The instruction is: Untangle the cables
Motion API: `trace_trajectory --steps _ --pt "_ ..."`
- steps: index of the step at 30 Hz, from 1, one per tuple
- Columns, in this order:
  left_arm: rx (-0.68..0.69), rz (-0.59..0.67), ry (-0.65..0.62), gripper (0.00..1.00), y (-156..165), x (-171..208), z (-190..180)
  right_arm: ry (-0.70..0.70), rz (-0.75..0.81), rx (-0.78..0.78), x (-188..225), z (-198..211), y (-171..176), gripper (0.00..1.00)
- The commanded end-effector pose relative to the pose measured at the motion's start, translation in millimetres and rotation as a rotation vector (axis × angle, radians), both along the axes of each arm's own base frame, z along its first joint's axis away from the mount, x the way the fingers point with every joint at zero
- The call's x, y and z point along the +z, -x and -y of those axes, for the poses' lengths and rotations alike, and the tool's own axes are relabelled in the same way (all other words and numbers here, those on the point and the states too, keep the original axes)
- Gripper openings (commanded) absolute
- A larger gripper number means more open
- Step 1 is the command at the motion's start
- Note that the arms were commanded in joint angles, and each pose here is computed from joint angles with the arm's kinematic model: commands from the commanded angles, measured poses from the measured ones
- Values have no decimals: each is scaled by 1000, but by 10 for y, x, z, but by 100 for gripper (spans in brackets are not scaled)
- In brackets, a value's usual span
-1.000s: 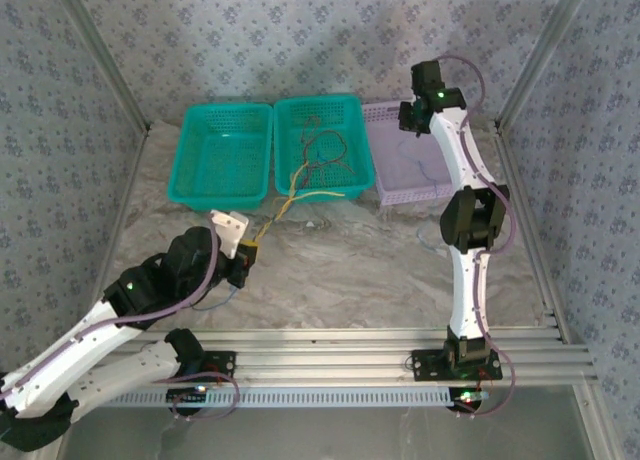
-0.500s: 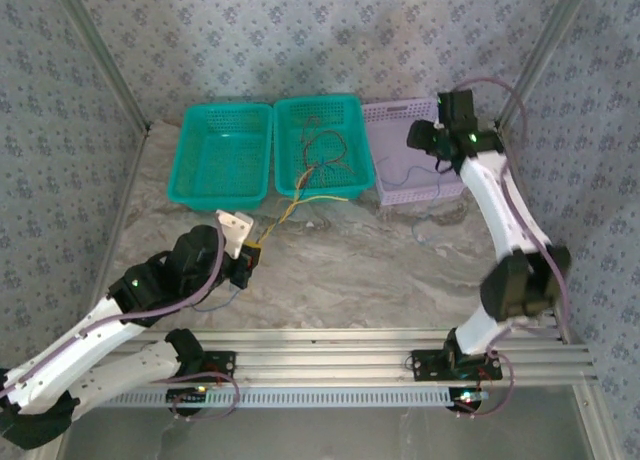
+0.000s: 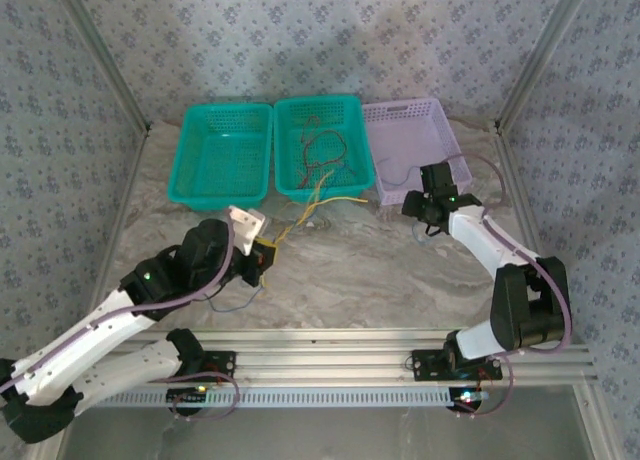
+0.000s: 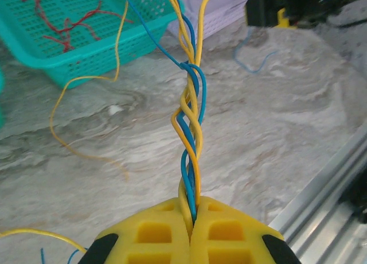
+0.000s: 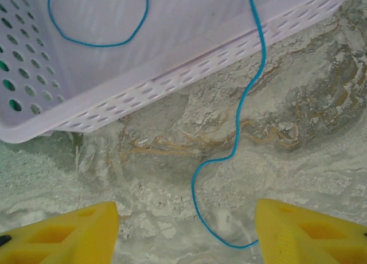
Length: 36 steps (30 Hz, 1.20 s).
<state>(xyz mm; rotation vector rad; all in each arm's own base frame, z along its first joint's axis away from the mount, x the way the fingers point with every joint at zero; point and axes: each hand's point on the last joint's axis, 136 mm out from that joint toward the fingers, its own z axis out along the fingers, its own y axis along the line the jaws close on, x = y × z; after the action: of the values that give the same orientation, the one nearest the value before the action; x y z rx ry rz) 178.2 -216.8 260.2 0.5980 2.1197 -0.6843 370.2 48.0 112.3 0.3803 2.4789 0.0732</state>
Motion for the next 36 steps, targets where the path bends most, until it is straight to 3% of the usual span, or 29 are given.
trace_trajectory --steps 1,9,14,15,19,20,23,27,31,36 --pt "-58 35 164 0 -31 404 277 17 59 -61 4 111 -153 65" --pt "-112 6 189 0 -149 381 606 8 -37 -112 -557 262 -277 62" --pt "-131 -1 213 0 -170 374 708 24 -18 -127 -638 290 -346 57" --pt "-133 -5 215 0 -175 363 722 23 -23 -128 -663 283 -363 54" --pt "-139 -22 219 0 -183 319 767 16 -9 -123 -653 255 -420 16" --pt "-138 -23 220 0 -181 316 764 19 4 -121 -589 247 -419 9" --pt "-132 -26 217 0 -177 283 747 42 58 -119 -355 259 -389 0" --pt "-130 -36 213 0 -167 224 736 35 151 -108 117 231 -307 0" --pt "-149 -54 225 0 -136 176 770 32 319 -73 880 122 -259 0" --pt "-209 -84 261 0 -63 163 881 -19 362 -8 1493 -2 -591 0"
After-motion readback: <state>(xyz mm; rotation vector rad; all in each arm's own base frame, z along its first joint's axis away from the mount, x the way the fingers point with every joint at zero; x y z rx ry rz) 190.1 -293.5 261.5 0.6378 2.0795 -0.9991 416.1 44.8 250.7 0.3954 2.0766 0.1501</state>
